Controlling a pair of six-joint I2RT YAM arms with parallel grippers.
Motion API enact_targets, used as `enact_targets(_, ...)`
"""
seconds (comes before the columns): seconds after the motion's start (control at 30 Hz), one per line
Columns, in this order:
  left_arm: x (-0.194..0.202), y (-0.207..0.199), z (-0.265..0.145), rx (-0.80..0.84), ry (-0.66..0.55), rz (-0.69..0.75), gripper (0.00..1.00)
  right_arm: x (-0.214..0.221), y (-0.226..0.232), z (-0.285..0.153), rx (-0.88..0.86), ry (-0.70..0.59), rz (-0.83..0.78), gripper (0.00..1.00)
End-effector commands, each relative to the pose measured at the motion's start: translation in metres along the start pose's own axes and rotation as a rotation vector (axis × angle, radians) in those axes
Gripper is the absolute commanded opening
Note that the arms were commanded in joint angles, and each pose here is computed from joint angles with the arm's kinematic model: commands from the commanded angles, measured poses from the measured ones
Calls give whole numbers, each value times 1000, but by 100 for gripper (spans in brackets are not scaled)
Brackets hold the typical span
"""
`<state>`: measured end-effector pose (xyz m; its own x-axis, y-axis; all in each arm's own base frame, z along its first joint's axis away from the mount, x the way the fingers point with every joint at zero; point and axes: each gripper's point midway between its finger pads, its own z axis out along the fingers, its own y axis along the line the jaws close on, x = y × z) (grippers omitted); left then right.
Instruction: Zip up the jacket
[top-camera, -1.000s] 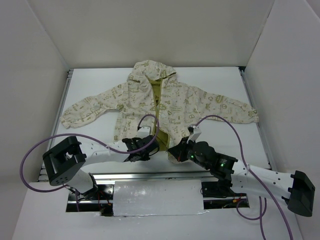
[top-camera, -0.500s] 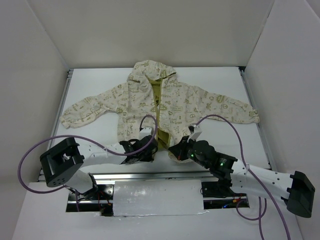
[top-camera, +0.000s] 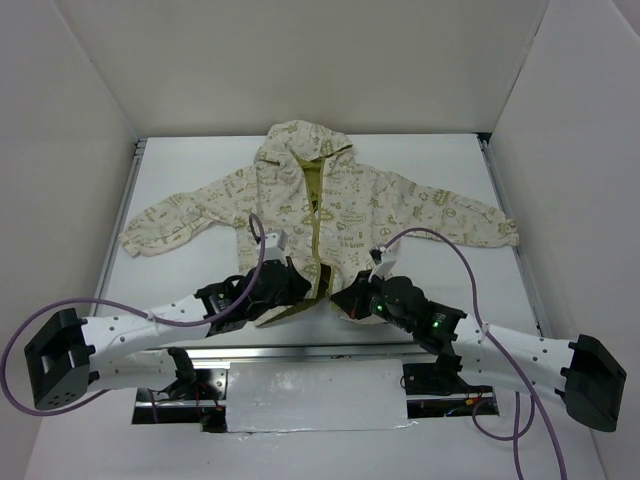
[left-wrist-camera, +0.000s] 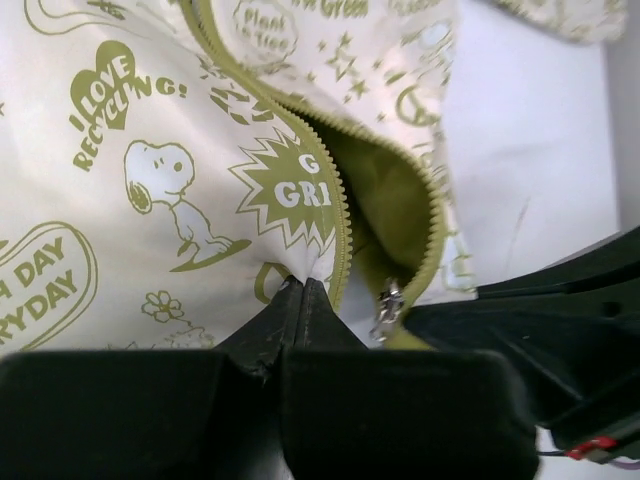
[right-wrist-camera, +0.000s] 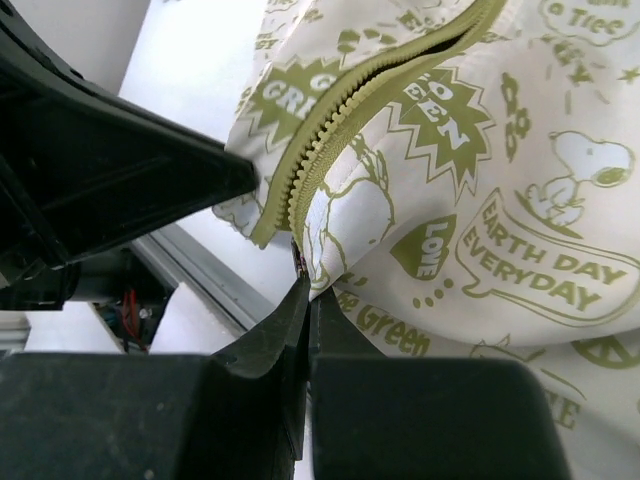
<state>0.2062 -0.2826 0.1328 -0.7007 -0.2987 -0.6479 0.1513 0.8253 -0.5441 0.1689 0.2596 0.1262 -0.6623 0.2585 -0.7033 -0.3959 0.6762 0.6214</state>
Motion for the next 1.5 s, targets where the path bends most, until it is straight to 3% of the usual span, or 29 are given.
enact_targets(0.0,-18,-11,-4,67,-107,-68,0,-21,33,1,-143,-65,22,0)
enact_targets(0.17,-35,-21,-17,214,-227,-178,0,-21,47,-1,-236,-82,51,0)
enact_targets(0.33,-35,-16,-25,294,-273,-251,0,-19,53,-1,-278,-81,68,0)
enact_targets(0.8,-58,-21,-50,495,-457,-333,0,-16,56,-4,-394,-91,81,0)
enact_targets(1.47,-54,-26,-49,534,-458,-309,0,-17,72,-9,-509,-76,5,0)
